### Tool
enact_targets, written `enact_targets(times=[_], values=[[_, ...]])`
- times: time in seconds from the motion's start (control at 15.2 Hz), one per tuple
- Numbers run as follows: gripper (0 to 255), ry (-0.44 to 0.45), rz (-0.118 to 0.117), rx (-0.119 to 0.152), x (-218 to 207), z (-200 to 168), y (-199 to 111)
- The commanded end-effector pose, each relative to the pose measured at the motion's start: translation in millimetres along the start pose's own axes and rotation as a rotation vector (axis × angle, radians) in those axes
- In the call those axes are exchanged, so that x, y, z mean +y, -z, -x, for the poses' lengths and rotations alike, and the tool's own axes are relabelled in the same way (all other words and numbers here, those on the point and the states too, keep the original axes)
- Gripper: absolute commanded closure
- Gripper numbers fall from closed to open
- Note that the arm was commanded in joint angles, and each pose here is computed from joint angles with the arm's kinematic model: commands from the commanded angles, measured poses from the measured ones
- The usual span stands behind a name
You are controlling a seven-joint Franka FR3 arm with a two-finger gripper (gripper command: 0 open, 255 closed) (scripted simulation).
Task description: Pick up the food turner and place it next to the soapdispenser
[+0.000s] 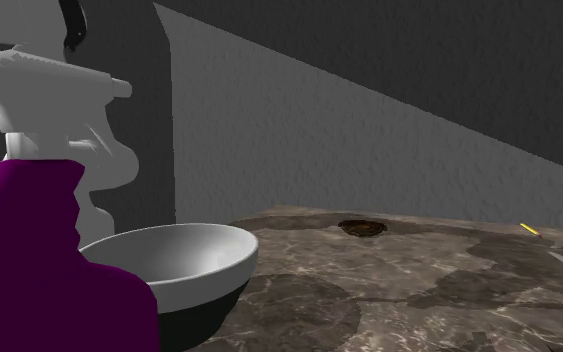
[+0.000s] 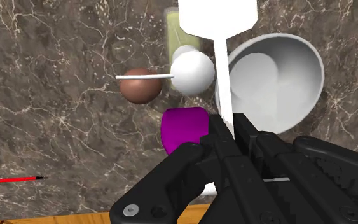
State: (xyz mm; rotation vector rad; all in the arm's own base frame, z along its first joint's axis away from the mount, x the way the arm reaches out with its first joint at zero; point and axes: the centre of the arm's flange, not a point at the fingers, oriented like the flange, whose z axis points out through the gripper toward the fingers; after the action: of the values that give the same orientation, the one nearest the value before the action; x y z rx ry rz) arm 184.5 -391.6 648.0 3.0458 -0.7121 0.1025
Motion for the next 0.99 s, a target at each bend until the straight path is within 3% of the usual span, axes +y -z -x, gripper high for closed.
enact_targets(times=[0.0, 0.92], values=[[255, 0.001, 0.001, 0.000, 27, 5, -1], [255, 0.001, 0.001, 0.000, 208, 40, 2]])
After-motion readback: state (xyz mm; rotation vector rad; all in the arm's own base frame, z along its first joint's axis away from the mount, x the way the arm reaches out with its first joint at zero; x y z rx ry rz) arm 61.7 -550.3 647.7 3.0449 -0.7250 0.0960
